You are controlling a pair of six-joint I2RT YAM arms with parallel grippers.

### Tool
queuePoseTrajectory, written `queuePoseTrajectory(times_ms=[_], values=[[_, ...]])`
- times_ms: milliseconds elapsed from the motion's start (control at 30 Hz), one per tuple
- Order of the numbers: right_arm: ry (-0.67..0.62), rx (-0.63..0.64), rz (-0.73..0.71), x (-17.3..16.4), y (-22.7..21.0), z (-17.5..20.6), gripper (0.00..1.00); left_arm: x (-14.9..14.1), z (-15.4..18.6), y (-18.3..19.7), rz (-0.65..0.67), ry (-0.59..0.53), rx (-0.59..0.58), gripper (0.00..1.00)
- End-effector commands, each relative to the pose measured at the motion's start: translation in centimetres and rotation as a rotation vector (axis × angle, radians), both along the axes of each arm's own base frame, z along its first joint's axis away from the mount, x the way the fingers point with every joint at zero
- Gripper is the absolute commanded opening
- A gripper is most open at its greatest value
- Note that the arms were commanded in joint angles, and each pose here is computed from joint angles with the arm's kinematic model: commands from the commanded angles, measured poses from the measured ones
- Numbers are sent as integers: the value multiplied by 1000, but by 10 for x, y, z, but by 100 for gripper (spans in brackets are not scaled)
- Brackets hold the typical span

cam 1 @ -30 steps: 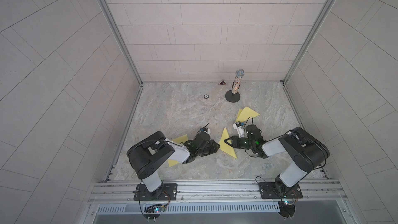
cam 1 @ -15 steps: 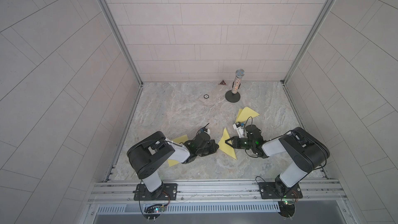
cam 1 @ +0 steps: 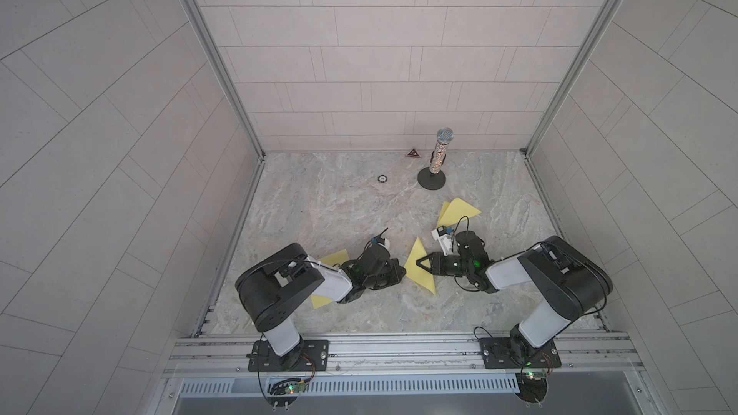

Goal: Fold the square paper diagonally
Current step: Fold the paper at the center of the board.

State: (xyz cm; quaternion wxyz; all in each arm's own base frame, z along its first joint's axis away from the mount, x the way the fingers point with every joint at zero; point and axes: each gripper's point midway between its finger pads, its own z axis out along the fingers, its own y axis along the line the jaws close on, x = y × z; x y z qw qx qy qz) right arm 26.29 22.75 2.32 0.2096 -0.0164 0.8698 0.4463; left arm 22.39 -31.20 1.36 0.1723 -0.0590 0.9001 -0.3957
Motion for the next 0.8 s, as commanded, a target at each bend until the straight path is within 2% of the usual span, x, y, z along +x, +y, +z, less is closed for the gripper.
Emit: queuePoseTrajectory(times_ms=[0,533,633,767], values=[[215,-128,-69,-29,-27,-51,29,-23,-49,35,9,124,182,3],[171,6,-96,4,-16,-35,28,-23,-48,34,5,121,182,3],[162,4,-100,6,-17,-34,23,-23,-49,34,4,121,183,2],[149,5,-107,10,-17,-31,8,-23,-49,34,4,121,183,2]])
